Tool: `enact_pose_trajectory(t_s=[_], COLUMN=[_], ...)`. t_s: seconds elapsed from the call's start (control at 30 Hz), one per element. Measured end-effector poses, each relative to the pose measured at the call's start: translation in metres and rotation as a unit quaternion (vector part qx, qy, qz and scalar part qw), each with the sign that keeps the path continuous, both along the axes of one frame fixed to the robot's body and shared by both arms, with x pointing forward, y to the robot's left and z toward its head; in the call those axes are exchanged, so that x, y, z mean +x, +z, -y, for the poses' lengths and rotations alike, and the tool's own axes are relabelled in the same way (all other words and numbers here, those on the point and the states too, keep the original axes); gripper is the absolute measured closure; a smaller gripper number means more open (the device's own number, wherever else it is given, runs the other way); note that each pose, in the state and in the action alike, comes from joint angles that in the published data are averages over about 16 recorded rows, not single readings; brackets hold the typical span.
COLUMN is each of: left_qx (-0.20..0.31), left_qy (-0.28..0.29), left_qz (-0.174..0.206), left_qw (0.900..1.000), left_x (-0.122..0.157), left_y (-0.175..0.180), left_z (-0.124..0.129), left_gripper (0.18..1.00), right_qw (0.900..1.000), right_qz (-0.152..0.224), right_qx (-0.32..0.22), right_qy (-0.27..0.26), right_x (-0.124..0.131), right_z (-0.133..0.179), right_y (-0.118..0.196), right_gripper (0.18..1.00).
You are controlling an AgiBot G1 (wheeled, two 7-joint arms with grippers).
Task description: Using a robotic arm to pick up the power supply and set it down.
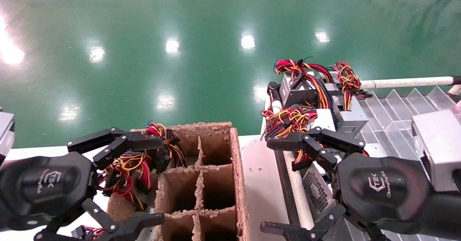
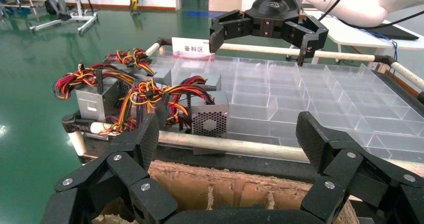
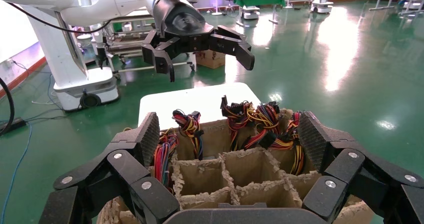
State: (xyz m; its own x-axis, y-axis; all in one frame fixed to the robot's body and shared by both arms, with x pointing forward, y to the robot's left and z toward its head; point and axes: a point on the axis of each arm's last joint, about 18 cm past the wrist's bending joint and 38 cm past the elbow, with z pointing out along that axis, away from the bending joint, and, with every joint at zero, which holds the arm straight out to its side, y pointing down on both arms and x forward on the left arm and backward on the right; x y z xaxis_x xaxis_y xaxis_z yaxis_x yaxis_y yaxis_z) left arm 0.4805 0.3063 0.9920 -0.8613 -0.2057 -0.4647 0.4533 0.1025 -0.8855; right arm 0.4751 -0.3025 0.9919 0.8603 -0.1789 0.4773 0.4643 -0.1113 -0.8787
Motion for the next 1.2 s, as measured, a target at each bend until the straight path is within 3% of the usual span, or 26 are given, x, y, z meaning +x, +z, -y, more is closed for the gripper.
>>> enact_pose_trajectory(t_s=[0.87, 1.2], left_qx=[0.000, 0.000], left_qy=[0.000, 0.000], left_qz=[0.000, 0.000], left_qw=[1.0000, 1.0000], left_x=[0.000, 0.000], left_y=[0.000, 0.000], left_z=[0.000, 0.000], left_gripper=[0.189, 0.252], right_qw=[1.000, 1.000], right_qz=[-0.001, -0.005], right_qx=[0.000, 0.001], right_qy=[0.002, 0.008], right_x=[0.000, 0.018], right_z=[-0.001, -0.012], right_y=[-0.001, -0.006], right_gripper=[0.178, 0.178])
